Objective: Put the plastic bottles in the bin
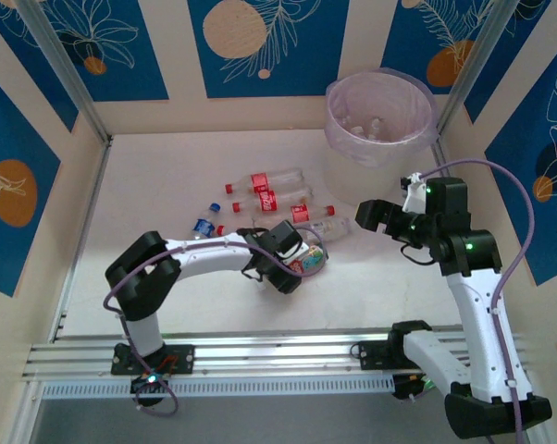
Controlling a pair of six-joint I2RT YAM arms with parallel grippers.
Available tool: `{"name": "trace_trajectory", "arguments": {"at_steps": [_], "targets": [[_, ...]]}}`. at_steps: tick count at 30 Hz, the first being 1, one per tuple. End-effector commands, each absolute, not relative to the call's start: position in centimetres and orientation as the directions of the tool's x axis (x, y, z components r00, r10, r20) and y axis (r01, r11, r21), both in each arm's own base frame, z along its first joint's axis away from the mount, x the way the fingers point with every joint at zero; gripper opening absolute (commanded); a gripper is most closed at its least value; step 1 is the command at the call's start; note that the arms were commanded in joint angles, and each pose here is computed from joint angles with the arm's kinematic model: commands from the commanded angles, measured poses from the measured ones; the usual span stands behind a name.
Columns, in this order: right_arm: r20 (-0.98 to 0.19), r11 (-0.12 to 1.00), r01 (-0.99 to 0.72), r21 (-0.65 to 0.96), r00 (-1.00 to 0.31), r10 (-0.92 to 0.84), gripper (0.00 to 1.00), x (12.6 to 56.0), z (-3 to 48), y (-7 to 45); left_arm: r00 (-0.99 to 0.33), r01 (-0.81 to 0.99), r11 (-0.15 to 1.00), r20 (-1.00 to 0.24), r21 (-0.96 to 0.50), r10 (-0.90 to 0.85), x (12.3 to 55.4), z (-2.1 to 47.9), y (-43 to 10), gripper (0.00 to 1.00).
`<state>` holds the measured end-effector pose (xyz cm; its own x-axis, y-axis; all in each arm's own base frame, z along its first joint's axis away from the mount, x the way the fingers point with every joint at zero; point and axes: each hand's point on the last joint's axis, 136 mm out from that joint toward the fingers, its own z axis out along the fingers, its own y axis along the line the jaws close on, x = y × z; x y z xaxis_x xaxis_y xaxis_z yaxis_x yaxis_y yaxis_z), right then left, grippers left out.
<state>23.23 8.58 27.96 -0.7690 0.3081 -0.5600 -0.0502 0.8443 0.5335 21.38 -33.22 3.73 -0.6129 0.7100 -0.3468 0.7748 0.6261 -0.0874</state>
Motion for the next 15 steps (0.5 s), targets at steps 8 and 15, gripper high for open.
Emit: {"name": "trace_trajectory", "arguments": {"at_steps": [8,15], "targets": [[-0.493,0.811,0.012,0.585,-0.789,0.367,0.93,22.2,25.7,8.6,-0.587,0.790,0.606,-0.397,-0.090,0.706,21.3,6.0,-34.5,0.54],[-0.405,0.761,0.032,0.648,-0.832,0.380,0.93,21.9,23.5,10.2,-0.590,0.770,0.628,-0.498,-0.113,0.635,21.5,9.9,-34.5,0.51]]}}
